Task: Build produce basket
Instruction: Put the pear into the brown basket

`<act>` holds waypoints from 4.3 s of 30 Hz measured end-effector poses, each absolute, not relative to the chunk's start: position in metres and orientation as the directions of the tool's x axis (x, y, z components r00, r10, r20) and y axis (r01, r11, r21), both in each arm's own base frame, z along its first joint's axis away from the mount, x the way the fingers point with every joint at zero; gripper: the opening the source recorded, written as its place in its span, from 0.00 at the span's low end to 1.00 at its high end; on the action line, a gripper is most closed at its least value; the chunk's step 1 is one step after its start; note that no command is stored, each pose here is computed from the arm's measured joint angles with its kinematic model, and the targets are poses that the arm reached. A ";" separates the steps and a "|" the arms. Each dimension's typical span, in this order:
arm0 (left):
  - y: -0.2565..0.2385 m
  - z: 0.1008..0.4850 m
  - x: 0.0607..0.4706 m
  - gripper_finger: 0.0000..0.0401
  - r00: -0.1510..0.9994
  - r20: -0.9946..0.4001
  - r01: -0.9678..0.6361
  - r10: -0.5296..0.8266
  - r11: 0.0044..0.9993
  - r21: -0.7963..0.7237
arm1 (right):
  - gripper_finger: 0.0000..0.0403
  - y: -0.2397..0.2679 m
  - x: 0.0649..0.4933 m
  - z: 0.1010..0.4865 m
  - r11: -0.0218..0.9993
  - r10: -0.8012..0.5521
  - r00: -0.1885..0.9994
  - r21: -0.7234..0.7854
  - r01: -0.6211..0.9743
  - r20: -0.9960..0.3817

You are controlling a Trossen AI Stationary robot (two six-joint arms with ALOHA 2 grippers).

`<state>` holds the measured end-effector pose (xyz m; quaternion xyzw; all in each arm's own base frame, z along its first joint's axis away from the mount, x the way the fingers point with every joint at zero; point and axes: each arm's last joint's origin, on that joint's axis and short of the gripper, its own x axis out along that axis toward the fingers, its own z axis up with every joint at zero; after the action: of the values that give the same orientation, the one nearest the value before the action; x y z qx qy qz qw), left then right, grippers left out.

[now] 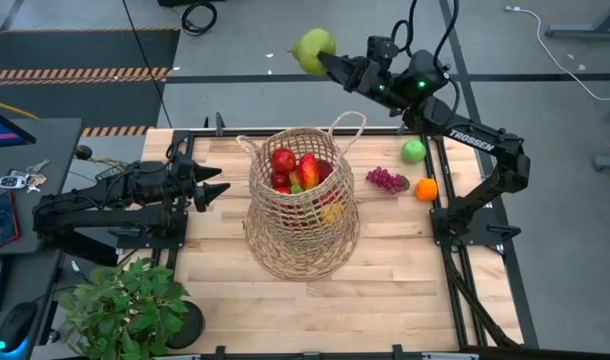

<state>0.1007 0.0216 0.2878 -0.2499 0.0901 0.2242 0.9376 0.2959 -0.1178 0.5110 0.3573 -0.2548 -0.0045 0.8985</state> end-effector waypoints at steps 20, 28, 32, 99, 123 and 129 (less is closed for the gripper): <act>0.022 0.288 0.101 0.89 0.883 -0.281 -0.466 0.376 0.774 -0.428 | 0.86 -0.124 0.314 0.468 0.741 -0.302 0.950 0.646 0.184 0.076; 0.022 0.288 0.101 0.89 0.883 -0.282 -0.466 0.376 0.774 -0.428 | 0.86 -0.124 0.336 0.435 0.691 -0.221 0.973 0.692 0.209 -0.073; 0.022 0.288 0.101 0.89 0.883 -0.282 -0.466 0.376 0.774 -0.428 | 0.86 -0.126 0.346 0.426 0.684 -0.215 0.973 0.697 0.214 -0.088; 0.022 0.288 0.101 0.89 0.883 -0.281 -0.466 0.376 0.774 -0.428 | 0.86 -0.102 0.358 0.418 0.966 -0.132 0.982 -0.241 0.096 -0.138; 0.022 0.288 0.101 0.89 0.883 -0.281 -0.465 0.375 0.775 -0.428 | 0.86 -0.071 0.363 0.415 0.606 -0.466 0.869 -0.776 0.176 -0.167; 0.022 0.288 0.101 0.89 0.883 -0.281 -0.465 0.375 0.775 -0.428 | 0.86 -0.076 0.362 0.415 0.779 -0.478 0.862 -0.534 0.328 -0.167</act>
<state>0.1007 0.0216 0.2877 -0.2500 0.0902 0.2241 0.9376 0.3623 -0.0756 0.4153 -0.2522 0.1484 -0.2165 0.9314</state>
